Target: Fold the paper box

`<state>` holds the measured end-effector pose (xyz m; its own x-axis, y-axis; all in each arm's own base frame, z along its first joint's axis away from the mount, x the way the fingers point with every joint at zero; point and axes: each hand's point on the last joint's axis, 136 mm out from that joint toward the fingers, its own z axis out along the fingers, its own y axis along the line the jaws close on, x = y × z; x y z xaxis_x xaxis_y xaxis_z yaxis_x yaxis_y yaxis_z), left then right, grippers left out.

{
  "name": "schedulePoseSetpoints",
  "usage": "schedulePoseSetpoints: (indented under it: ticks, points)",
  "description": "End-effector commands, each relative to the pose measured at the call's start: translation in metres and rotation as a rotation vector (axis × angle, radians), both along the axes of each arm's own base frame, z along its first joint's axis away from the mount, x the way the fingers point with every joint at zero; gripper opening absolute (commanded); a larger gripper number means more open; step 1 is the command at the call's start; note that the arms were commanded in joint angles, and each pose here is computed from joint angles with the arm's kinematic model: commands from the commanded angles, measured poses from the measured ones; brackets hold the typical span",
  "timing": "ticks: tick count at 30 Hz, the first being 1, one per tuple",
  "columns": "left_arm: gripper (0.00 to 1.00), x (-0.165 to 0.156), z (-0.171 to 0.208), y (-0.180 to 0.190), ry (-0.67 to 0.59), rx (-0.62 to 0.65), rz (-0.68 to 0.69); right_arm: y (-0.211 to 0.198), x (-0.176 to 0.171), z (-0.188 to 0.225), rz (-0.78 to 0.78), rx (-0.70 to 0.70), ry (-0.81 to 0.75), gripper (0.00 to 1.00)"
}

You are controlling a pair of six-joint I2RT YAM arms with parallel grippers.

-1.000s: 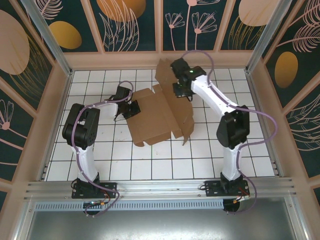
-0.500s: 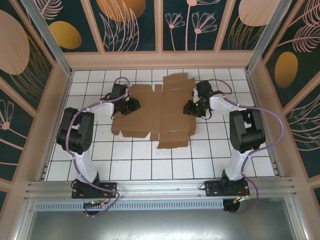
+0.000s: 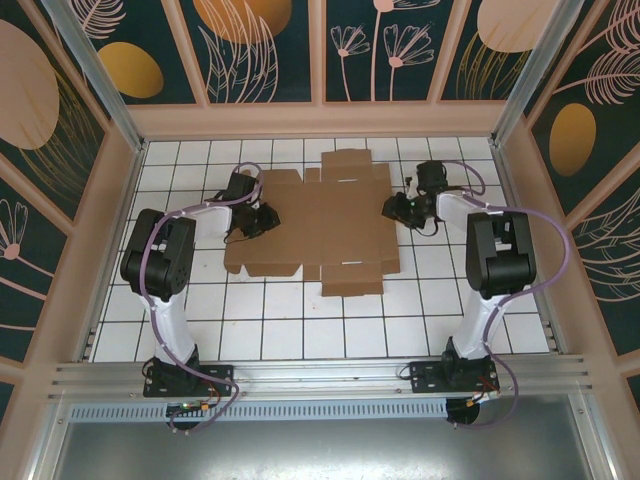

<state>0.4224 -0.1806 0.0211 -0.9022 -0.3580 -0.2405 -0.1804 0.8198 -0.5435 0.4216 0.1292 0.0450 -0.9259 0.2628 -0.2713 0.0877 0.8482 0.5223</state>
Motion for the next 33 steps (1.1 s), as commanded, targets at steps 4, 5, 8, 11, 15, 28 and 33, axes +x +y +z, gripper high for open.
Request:
schedulePoseSetpoints:
  ticks: [4,5,8,11,15,28,33]
  points:
    - [0.19,-0.003,-0.017,0.008,0.046,0.061,0.002,0.0,0.003,-0.014,0.003,0.027,0.022,0.42]
    - [0.19,-0.003,-0.018,0.009,0.049,0.066,0.004,0.0,0.003,-0.015,0.003,0.042,0.024,0.42]
    - [0.18,-0.004,-0.019,0.009,0.052,0.069,0.004,0.0,0.001,-0.021,0.012,0.044,0.039,0.31]
    - [0.18,-0.003,-0.016,0.009,0.044,0.065,0.004,0.001,-0.001,-0.025,0.022,0.026,0.044,0.14]
    - [0.18,-0.003,-0.011,0.006,0.037,0.044,0.0,-0.004,-0.001,-0.025,0.028,-0.084,0.039,0.05]
    - [0.18,-0.003,-0.003,-0.006,0.023,-0.032,-0.015,0.03,-0.003,-0.031,0.254,-0.859,0.009,0.03]
    - [0.19,0.0,0.011,-0.009,-0.008,-0.055,-0.021,0.037,0.006,-0.026,0.272,-0.892,-0.041,0.01]
